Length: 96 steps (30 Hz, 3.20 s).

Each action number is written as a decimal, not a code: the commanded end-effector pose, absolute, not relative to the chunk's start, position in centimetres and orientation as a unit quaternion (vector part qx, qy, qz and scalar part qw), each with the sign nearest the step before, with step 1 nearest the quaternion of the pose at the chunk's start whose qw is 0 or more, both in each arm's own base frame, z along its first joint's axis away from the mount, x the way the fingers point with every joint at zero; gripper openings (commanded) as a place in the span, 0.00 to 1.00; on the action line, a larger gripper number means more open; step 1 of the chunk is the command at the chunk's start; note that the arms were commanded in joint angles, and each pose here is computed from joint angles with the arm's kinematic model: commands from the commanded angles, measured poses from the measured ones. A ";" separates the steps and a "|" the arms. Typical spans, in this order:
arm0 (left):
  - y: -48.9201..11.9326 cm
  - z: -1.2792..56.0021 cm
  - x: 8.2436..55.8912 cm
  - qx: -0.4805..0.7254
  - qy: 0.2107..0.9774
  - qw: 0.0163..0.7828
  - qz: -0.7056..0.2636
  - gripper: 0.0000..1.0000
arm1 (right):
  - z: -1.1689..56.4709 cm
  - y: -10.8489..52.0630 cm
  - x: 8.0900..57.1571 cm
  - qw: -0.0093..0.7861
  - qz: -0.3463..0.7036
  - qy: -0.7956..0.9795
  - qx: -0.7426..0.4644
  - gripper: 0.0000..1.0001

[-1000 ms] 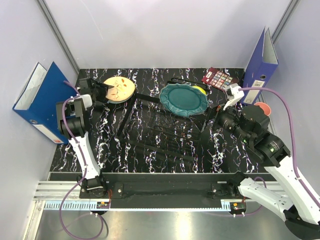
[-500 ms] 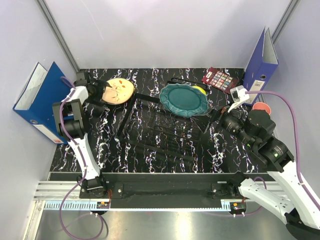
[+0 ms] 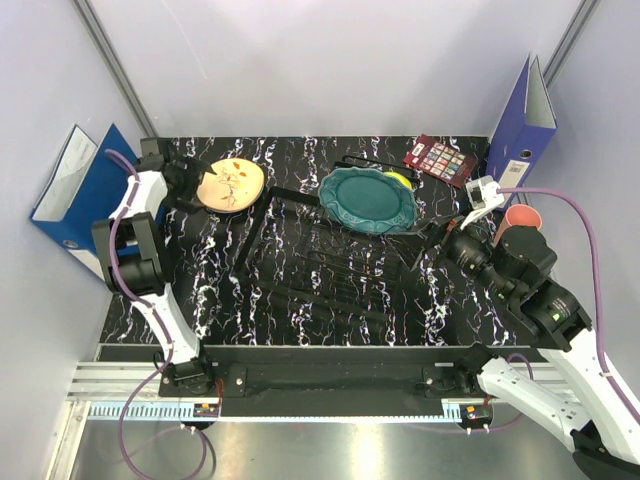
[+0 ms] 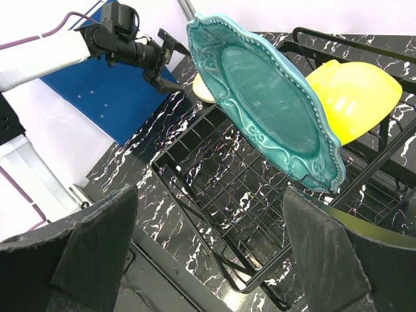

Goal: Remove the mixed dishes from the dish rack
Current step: Place the plate at the center of the board, then pick up the plate from the dish rack.

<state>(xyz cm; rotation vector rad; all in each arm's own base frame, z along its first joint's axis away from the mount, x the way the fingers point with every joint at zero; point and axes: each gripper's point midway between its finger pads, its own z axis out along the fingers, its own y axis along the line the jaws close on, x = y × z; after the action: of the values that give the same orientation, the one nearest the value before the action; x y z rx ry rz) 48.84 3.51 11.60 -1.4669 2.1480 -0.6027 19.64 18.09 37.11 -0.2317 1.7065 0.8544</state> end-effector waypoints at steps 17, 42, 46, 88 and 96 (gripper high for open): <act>-7.9 30.1 40.3 -0.297 0.797 0.439 -0.290 0.99 | 38.0 14.0 25.8 0.644 0.146 0.742 -0.111 1.00; -13.2 29.6 30.4 -0.156 0.749 0.510 -0.392 0.99 | 34.4 20.3 30.2 0.675 0.147 0.677 -0.253 0.66; -13.3 29.0 30.3 -0.160 0.751 0.505 -0.395 0.99 | 34.0 20.0 30.0 0.675 0.148 0.680 -0.246 0.36; -14.3 31.6 30.5 -0.131 0.736 0.513 -0.422 0.99 | 53.5 18.8 24.4 0.727 0.304 0.598 -0.145 0.00; -16.3 39.5 27.9 -0.053 0.653 0.553 -0.514 0.99 | 52.8 22.1 23.8 0.605 0.430 0.667 -0.071 0.00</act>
<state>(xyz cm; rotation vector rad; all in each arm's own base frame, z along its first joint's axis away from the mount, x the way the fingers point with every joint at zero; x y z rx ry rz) 30.09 -14.32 31.03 -0.3455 1.7940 -1.0334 25.26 20.40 48.61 -0.3027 1.5715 0.7206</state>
